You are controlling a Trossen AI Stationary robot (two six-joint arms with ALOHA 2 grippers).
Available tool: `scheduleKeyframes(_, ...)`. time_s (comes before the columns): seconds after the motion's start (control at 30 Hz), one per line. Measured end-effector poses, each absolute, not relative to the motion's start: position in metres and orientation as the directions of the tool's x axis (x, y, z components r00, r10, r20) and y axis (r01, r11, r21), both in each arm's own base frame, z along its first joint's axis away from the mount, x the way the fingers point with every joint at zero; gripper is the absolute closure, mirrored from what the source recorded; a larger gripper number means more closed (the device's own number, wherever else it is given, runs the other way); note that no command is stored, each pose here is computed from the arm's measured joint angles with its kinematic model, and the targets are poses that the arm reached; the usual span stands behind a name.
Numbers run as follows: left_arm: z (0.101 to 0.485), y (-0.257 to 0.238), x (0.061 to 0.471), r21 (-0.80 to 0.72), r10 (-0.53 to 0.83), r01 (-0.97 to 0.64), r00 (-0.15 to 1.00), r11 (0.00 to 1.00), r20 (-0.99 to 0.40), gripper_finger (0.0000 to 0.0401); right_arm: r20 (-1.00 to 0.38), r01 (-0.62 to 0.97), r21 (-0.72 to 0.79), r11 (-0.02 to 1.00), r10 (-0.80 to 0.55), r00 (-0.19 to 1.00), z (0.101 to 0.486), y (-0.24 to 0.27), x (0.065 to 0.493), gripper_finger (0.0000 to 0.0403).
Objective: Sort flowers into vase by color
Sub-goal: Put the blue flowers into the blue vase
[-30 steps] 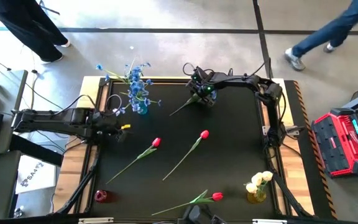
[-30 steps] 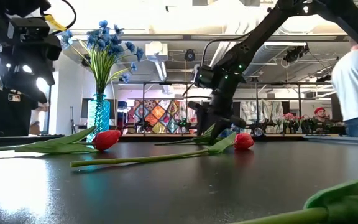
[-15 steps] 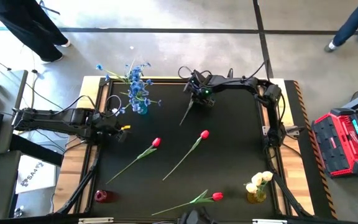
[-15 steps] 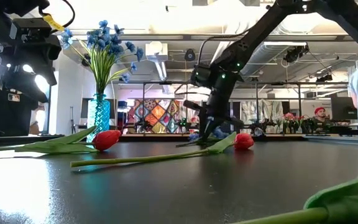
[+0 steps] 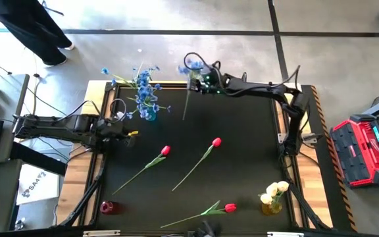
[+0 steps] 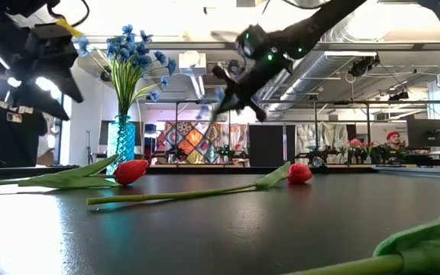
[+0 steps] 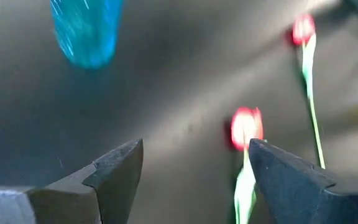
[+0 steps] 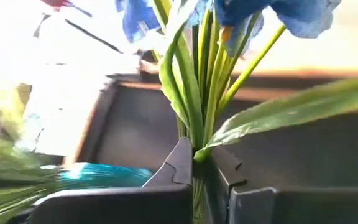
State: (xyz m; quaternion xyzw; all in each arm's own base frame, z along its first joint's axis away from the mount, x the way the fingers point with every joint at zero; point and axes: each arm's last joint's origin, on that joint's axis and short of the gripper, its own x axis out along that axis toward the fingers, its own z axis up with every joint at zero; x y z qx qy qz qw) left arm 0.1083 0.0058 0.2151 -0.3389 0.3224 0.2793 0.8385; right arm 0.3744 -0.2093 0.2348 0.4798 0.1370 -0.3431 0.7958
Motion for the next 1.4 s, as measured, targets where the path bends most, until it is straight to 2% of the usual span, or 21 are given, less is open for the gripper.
scheduleKeyframes(0.1, 0.219, 0.008, 0.11, -0.373, 0.343, -0.705, 0.652, 0.604, -0.676, 0.0121, -0.42, 0.601, 0.64, 0.479, -0.437, 0.796, 0.254, -0.204, 0.38, 0.0402)
scheduleKeyframes(0.27, 0.222, 0.013, 0.111, -0.268, 0.49, -0.739, 0.629, 0.618, -0.604, 0.0121, -0.248, 0.47, 0.564, 0.679, -0.403, 0.881, 0.277, -0.192, 0.39, 0.0402)
scheduleKeyframes(0.53, 0.21, 0.016, 0.119, -0.154, 0.619, -0.757, 0.618, 0.635, -0.484, 0.0121, -0.03, 0.288, 0.424, 0.859, -0.304, 0.952, 0.298, -0.17, 0.402, 0.0402)
scheduleKeyframes(0.67, 0.2, 0.017, 0.123, -0.105, 0.647, -0.747, 0.629, 0.657, -0.43, 0.0121, 0.074, 0.247, 0.341, 0.907, -0.288, 0.955, 0.309, -0.167, 0.403, 0.0403)
scheduleKeyframes(0.8, 0.189, 0.02, 0.123, -0.051, 0.718, -0.792, 0.578, 0.609, -0.388, 0.0121, 0.117, 0.238, 0.302, 0.923, -0.284, 0.952, 0.313, -0.169, 0.402, 0.0403)
scheduleKeyframes(0.97, 0.178, 0.026, 0.121, -0.016, 0.798, -0.849, 0.503, 0.528, -0.332, 0.0121, 0.126, 0.205, 0.283, 0.937, -0.248, 0.961, 0.314, -0.168, 0.402, 0.0403)
scheduleKeyframes(1.2, 0.164, 0.032, 0.125, 0.023, 0.77, -0.796, 0.577, 0.605, -0.271, 0.0121, 0.124, 0.188, 0.257, 0.948, -0.225, 0.966, 0.314, -0.172, 0.4, 0.0403)
scheduleKeyframes(1.4, 0.158, 0.042, 0.122, 0.015, 0.81, -0.832, 0.536, 0.555, -0.238, 0.0121, 0.144, 0.171, 0.189, 0.967, -0.199, 0.969, 0.316, -0.182, 0.395, 0.0403)
